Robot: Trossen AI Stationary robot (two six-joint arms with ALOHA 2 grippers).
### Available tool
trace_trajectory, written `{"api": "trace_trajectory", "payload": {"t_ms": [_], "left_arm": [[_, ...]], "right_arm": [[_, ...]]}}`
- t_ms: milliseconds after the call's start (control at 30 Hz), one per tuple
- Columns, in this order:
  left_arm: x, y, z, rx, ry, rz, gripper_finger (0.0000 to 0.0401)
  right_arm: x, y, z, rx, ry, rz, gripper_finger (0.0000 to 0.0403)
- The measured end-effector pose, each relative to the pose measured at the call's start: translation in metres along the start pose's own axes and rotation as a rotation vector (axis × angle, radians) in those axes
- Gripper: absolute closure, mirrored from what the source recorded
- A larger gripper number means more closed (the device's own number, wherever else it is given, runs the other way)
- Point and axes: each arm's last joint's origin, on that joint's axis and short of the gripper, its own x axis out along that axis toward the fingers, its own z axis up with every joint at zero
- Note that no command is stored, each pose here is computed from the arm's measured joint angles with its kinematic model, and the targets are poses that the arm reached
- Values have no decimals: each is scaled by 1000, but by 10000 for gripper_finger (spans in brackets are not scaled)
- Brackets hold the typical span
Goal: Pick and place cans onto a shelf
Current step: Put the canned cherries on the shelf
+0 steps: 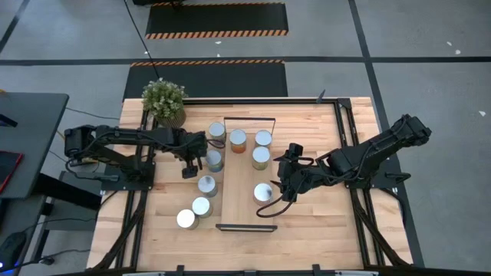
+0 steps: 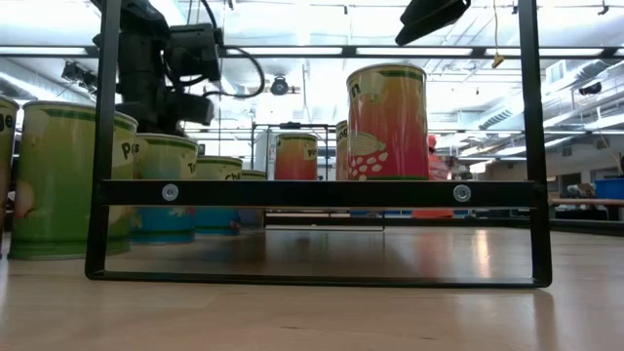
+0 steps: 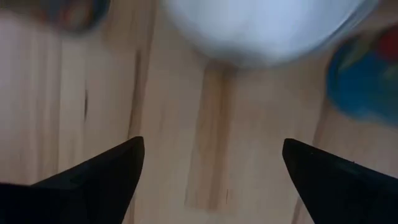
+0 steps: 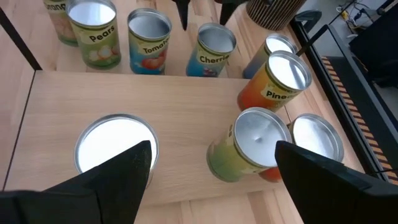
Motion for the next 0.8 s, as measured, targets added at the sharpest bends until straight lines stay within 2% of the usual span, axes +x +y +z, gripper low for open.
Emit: {"api": "trace_trajectory", "payload": {"t_ms": [233,567,733,800], "left_arm": [[-1,-3,10,36,-103,-7,12],[-2,-2,19,-72,-194,-14,12],[-3,-5,25,-140,-253,-56,12],[-4,-7,27,-136,-275,-58,12]], "right_arm": [[-1,1,0,-5,-7,-14,53],[-2,2,0,29,-12,-13,53],[-4,6,-1,41,-16,-4,53],[-5,7,-1,36,-23,-18,53]]}}
